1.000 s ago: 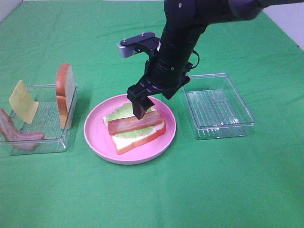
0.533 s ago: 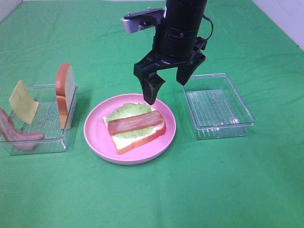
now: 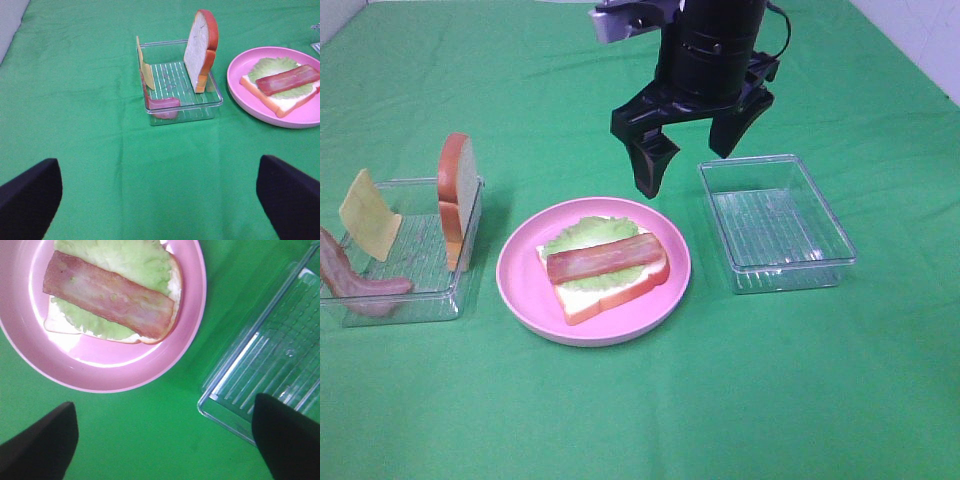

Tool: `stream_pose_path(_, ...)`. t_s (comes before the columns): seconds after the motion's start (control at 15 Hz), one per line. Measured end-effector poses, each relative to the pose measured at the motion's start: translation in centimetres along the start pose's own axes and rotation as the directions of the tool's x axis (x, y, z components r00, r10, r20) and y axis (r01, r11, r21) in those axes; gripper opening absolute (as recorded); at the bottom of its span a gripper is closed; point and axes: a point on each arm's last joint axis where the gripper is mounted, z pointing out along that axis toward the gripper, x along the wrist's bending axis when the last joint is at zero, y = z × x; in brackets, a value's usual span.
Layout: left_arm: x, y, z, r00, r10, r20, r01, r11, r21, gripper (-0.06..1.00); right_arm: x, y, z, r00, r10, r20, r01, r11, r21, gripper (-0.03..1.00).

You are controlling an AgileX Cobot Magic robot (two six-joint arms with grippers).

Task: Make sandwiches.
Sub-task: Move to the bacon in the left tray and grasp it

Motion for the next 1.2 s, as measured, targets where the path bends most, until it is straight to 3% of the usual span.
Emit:
stream_pose_path(0.13, 0.0, 0.0, 0.0, 1.000, 0.000, 0.000, 0.000, 1.000, 0.000, 0.99, -0.5, -0.8, -0.9, 1.000, 0.015, 0.012, -0.015, 1.000, -0.007, 0.90)
stream_pose_path(0.27, 0.0, 0.0, 0.0, 1.000, 0.000, 0.000, 0.000, 1.000, 0.000, 0.99, -4.3, -3.2, -0.3, 0.987, 0.160, -0.028, -0.159, 0.986, 0.044, 0.90)
stream_pose_path(0.47, 0.0, 0.0, 0.0, 1.000, 0.000, 0.000, 0.000, 1.000, 0.000, 0.99, -8.7, -6.6, -0.4, 0.955, 0.296, -0.013, -0.295, 0.952, 0.079, 0.90)
stream_pose_path(0.73, 0.0, 0.0, 0.0, 1.000, 0.000, 0.000, 0.000, 1.000, 0.000, 0.99, -11.5, -10.7, -1.8, 0.913, 0.408, 0.002, -0.407, 0.910, 0.078, 0.90)
stream_pose_path(0.87, 0.0, 0.0, 0.0, 1.000, 0.000, 0.000, 0.000, 1.000, 0.000, 0.99, -11.8, -12.4, -2.4, 0.897, 0.443, 0.006, -0.442, 0.894, 0.078, 0.89)
stream_pose_path(1.2, 0.0, 0.0, 0.0, 1.000, 0.000, 0.000, 0.000, 1.000, 0.000, 0.99, -9.3, -16.9, -4.4, 0.879, 0.477, 0.009, -0.476, 0.877, 0.061, 0.89)
